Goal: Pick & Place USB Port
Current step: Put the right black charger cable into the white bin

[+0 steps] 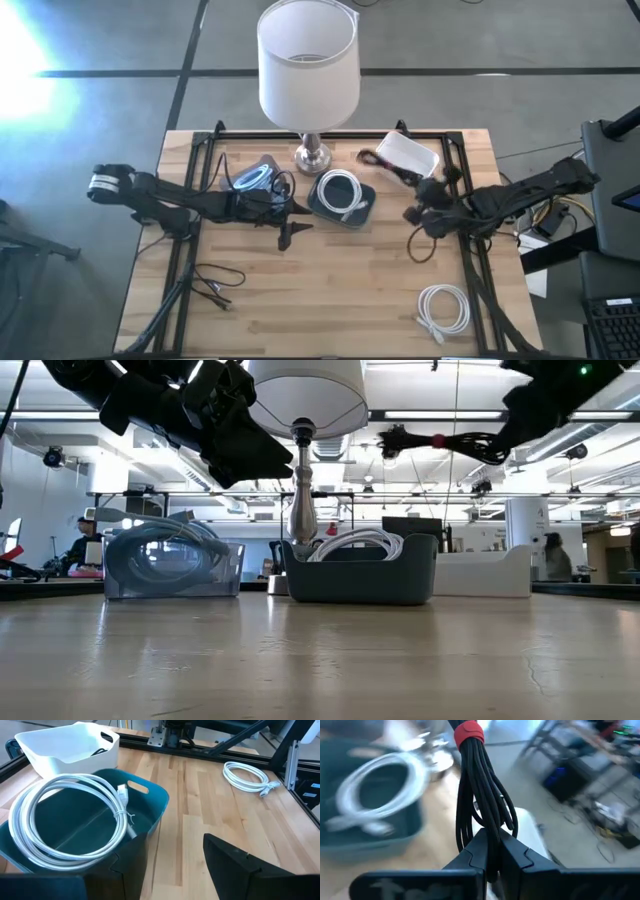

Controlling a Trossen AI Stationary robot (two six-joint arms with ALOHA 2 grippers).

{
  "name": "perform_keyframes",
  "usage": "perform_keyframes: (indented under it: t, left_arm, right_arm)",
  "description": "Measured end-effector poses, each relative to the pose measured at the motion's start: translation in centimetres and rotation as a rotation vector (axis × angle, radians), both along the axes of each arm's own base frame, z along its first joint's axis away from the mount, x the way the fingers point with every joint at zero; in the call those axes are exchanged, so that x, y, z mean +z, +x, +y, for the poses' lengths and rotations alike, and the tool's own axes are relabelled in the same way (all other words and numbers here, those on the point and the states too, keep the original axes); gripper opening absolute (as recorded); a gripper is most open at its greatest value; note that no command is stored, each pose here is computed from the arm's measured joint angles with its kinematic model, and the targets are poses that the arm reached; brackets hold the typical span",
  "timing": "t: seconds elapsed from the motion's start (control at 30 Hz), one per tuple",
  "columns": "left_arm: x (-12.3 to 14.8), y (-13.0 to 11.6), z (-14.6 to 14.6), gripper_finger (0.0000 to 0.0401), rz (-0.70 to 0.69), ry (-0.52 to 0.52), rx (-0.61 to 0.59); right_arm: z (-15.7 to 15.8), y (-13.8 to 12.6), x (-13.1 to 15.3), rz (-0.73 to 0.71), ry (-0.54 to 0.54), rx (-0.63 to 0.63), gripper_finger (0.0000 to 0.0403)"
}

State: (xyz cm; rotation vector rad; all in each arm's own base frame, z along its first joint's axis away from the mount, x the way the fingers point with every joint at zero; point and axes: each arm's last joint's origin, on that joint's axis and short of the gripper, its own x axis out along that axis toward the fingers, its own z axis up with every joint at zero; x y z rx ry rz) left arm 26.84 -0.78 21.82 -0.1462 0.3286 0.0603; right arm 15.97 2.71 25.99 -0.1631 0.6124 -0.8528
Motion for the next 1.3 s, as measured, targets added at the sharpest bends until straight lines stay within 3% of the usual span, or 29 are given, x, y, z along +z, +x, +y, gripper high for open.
perform_keyframes:
  t: [0.23,0.5,0.63,0.87,1.07,1.3]
  left_arm:
    - [0.0,0.0,0.0,0.0195,-0.002,0.001,0.001]
    - [0.4,0.1,0.0,0.0195,-0.046,0.0,0.002]
    - [0.4,0.1,0.0,0.0195,-0.048,0.0,0.002]
    - [0.4,0.1,0.0,0.0195,-0.048,0.0,0.002]
    - [0.4,0.1,0.0,0.0195,-0.047,0.0,0.002]
    - [0.4,0.1,0.0,0.0195,-0.046,0.0,0.002]
  right_arm:
    - [-2.5,-3.2,-1.7,-0.133,0.016,-0.171,0.0022]
    - [-5.4,-4.6,-3.6,-0.099,0.151,-0.341,0.0022]
    - [-6.8,-4.4,-4.1,-0.076,0.235,-0.414,0.0022]
    - [-9.3,-2.9,-5.4,0.0,0.426,-0.409,0.0022]
    - [-11.6,-2.4,-7.0,0.069,0.46,-0.544,0.0022]
    - [-13.2,-1.3,-8.3,0.119,0.479,-0.515,0.0022]
